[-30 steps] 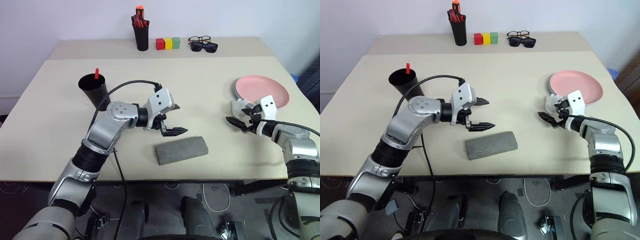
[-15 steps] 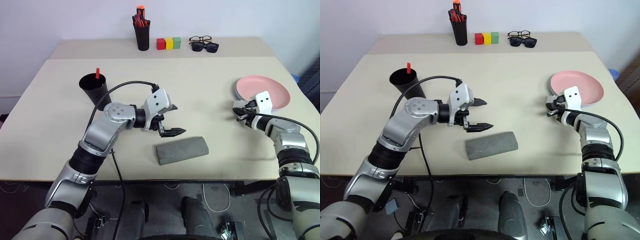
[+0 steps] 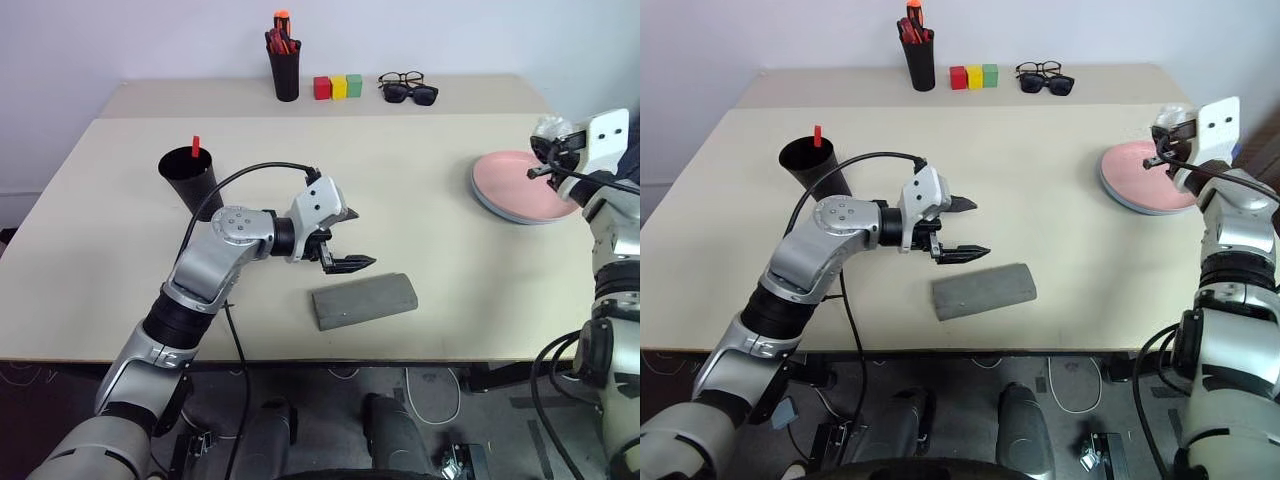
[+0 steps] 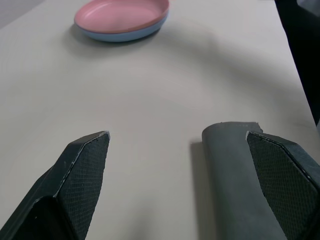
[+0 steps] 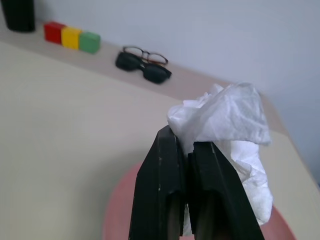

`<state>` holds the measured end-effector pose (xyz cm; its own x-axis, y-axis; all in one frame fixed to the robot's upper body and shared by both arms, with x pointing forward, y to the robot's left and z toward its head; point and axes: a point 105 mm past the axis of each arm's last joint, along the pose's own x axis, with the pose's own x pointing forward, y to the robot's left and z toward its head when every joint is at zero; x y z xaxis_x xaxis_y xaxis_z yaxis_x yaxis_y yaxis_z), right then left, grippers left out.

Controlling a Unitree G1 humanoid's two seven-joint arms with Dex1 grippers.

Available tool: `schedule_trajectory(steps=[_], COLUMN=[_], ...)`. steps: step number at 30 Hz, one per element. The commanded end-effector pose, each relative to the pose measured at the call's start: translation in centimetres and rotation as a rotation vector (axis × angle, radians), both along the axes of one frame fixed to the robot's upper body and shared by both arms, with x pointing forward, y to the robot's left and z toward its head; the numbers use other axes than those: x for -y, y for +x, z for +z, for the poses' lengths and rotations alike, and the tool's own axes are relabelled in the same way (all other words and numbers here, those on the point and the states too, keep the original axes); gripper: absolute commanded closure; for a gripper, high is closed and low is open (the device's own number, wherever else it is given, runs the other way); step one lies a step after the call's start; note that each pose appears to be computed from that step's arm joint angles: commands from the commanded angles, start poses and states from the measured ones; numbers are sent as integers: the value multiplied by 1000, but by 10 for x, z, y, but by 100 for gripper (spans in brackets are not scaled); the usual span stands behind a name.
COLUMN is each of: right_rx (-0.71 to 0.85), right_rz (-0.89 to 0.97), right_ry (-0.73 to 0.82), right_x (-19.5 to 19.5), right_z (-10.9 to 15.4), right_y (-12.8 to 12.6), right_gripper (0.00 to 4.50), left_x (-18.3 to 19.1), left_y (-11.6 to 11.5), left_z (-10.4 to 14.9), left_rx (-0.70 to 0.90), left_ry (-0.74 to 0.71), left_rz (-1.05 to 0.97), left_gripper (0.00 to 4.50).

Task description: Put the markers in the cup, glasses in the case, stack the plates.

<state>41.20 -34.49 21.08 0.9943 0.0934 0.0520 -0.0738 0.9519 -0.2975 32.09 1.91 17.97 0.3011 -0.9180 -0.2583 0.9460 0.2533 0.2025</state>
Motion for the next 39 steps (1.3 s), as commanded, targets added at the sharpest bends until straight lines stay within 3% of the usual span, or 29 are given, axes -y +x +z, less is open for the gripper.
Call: schedule_trajectory(steps=[1,7,12,16,20,23,29,33,39], right_rx=[-3,15,83,136,137,67,-117,-159,-184], right_rz=[-48,-91,-61,50,161,228,327,305,265], right_ry=[-16,-43,-50,-99,-153,-151,-99,-51,-27], right_x=[12,17,17,12,2,-9,-28,-27,-24], right_z=[-2,-4,6,12,5,-6,-26,-30,-33], right_y=[-3,-4,-10,-28,-72,-112,-183,-210,-230], right_gripper=[302,2,2,2,2,2,2,2,2], left_x=[-2,-10,-25,-40,-60,-76,-113,-135,-145], left_y=[-3,2,16,18,15,8,-14,-22,-43], left_z=[11,10,6,-1,3,-6,-12,-14,-15], left_rx=[11,49,182,136,264,277,120,135,118], left_ry=[-45,-71,-77,-148,-232,-214,-258,-211,-172], left_rz=[14,77,192,224,315,336,371,464,453], left_gripper=[0,0,0,0,0,0,0,0,0])
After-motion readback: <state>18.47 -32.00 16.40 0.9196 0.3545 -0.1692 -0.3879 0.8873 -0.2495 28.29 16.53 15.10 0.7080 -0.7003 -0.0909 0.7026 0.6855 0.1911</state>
